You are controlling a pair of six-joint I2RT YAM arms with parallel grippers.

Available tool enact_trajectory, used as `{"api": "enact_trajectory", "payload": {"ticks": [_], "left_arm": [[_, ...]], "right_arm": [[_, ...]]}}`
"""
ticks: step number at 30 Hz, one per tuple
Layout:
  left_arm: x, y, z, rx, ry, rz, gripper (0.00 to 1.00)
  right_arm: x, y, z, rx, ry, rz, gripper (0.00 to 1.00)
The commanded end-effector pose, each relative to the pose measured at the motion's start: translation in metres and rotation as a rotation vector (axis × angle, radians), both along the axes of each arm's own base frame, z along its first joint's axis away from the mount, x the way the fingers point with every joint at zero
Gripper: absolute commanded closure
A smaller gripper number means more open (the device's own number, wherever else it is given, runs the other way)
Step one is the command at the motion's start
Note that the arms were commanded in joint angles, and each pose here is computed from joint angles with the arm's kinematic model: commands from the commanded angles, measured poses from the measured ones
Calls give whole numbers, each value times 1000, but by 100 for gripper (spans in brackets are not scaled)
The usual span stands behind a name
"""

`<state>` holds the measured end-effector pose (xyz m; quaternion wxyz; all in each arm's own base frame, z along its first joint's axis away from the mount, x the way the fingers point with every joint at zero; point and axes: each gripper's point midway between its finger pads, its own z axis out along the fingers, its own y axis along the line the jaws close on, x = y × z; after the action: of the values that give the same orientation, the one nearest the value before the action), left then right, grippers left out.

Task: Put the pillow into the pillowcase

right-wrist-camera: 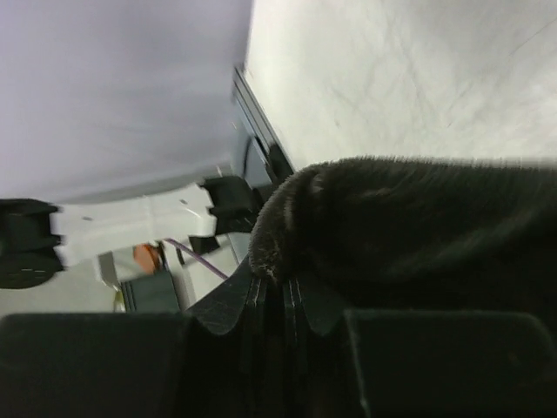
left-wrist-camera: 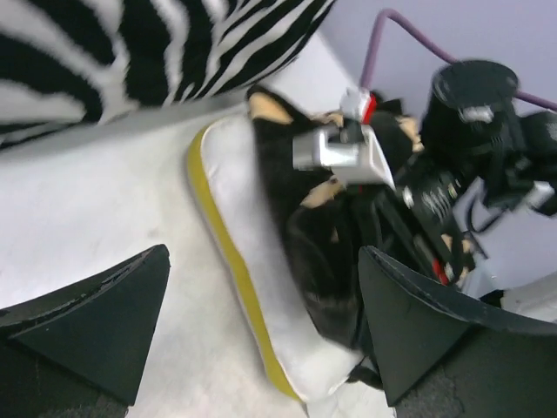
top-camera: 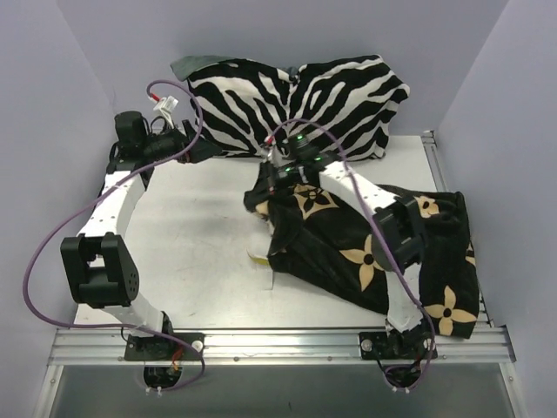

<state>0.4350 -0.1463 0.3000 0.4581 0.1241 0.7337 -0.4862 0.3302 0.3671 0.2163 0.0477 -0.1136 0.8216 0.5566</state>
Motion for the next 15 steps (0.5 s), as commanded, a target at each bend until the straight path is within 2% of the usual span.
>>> {"api": "enact_trajectory", "payload": {"ticks": [1, 3, 4, 5, 6, 8, 9, 11, 12, 15], "left_arm": [[-39, 28, -62, 308, 200, 40, 2], [-58, 40, -95, 313, 353, 63, 2], [-63, 52, -99, 260, 416, 103, 3], [-72, 47, -101, 185, 451, 66, 3], [-77, 47, -114, 152, 477, 66, 3], [-82, 42, -110, 101, 459, 44, 3], [-74, 42, -105, 105, 380, 45, 3], [-72, 40, -100, 92, 304, 48, 3], [-62, 39, -91, 96, 217, 49, 3], [-43, 25, -87, 120, 152, 14, 2]], "right_arm": [[-34, 29, 43, 58, -197, 148, 100], [-39, 28, 21, 10, -169, 148, 96], [-41, 24, 16, -4, -154, 148, 83], [-46, 19, 19, -6, -157, 153, 68], [-50, 10, 17, -29, -169, 165, 45], [-45, -13, 41, -50, -275, 131, 24], [-40, -26, 50, -95, -318, 96, 16], [-19, -57, 69, -135, -434, 15, 14], [10, -89, 67, -223, -456, -102, 13], [48, -142, 30, -432, -464, -190, 15]]}}
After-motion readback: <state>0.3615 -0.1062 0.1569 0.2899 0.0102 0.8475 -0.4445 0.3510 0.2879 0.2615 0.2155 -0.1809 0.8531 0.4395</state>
